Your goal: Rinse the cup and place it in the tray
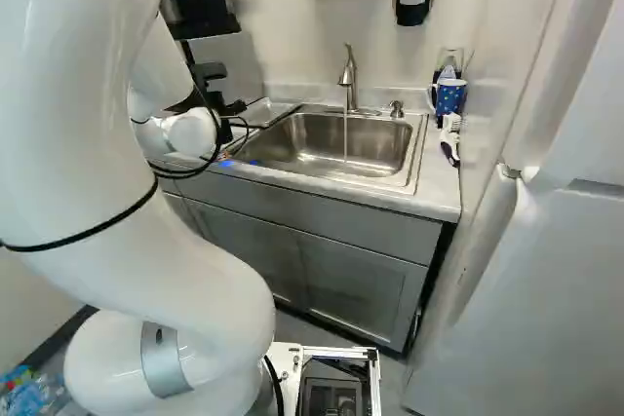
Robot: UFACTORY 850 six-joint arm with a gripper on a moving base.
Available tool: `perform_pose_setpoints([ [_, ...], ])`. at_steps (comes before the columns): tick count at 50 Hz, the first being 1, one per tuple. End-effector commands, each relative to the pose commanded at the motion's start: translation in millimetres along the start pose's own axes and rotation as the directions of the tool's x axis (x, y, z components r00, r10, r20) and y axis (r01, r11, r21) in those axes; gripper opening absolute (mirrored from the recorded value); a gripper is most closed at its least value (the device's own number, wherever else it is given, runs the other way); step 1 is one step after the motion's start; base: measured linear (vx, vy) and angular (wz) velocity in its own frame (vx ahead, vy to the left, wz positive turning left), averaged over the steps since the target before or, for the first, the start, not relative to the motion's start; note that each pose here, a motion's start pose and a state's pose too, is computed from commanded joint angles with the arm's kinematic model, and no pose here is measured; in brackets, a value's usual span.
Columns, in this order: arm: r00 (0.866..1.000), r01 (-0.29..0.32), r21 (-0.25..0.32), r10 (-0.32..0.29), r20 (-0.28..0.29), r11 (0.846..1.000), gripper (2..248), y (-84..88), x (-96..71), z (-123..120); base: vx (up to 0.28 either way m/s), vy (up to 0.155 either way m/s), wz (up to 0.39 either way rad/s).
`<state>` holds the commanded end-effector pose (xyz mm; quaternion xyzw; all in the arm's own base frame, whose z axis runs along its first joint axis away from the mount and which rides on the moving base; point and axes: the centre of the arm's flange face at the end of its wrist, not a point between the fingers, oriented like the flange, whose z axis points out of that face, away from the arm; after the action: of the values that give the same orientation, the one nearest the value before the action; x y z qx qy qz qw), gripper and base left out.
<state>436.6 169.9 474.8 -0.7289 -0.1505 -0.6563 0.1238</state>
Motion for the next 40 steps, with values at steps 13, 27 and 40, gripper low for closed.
perform_pose_setpoints([
  [13,1.0,-0.001,0.0,0.001,0.02,1.0,247,-0.2,-11.0,1.7,0.0,0.0,0.0],
  [27,1.0,-0.001,0.0,0.001,0.02,1.0,247,-0.2,-11.0,1.7,0.0,0.0,0.0],
  [40,1.0,-0.001,0.0,0.001,0.02,1.0,141,-0.2,-11.0,1.7,0.0,0.0,0.0],
])
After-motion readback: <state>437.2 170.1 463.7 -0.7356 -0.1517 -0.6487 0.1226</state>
